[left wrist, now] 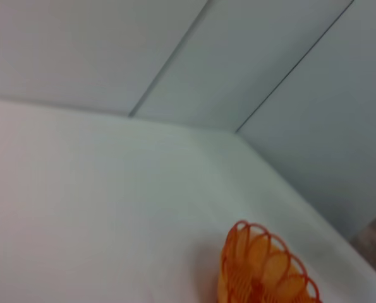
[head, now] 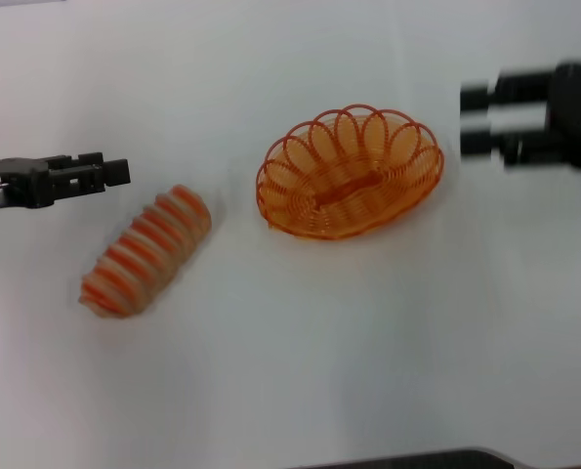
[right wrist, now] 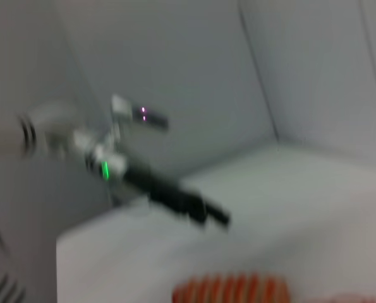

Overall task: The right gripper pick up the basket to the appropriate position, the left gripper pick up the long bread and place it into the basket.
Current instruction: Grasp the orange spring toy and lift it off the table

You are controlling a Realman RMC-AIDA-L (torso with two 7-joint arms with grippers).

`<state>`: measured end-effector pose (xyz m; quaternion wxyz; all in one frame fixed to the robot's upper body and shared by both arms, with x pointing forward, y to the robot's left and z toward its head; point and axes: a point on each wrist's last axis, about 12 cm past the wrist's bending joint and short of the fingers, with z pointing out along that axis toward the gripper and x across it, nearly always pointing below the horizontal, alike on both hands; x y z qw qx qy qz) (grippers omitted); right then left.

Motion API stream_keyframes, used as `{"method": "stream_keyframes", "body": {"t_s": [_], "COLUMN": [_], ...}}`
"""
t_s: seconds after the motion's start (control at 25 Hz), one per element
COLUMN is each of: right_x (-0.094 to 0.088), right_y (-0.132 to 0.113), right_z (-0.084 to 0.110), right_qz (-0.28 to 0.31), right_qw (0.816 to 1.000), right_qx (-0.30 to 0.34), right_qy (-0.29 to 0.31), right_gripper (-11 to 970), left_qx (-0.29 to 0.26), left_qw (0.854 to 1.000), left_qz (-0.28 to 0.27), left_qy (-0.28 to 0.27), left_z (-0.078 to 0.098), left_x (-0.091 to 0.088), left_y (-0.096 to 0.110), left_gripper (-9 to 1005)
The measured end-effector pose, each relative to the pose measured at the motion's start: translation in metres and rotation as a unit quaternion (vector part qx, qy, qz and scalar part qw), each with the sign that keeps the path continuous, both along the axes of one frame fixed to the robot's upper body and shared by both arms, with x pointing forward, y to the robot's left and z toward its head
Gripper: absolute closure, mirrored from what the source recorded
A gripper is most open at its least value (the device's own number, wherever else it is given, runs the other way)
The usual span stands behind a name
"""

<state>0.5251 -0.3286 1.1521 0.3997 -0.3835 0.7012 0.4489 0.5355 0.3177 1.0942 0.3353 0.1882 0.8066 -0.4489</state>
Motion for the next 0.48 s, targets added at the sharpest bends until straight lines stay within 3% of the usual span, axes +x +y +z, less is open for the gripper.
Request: {"method": "stream_keyframes", "body": {"t_s": [0.08, 0.24, 0.48], "right_x": [0.002, 0.010, 0.016], "right_y": [-0.001, -0.004, -0.005], "right_z": [-0.006, -0.017, -0.028], "right_qz": [0.013, 0.004, -0.025], "right_qw": [0.998, 0.989, 0.984], "right_qx": [-0.055, -0.134, -0.167], "right_qy": [0.026, 0.055, 0.055], "right_gripper": [332, 331, 331], "left_qx": [0.021, 0.113, 0.234], "left_qw": [0.999, 0.989, 0.965], "left_qz": [-0.003, -0.017, -0.052], "left_qy": [0.028, 0.097, 0.103], "left_z": [0.008, 0.033, 0.075], "left_x": [0.005, 0.018, 0.032], "left_y": [-0.002, -0.013, -0.049], "left_gripper": [326, 326, 327]}}
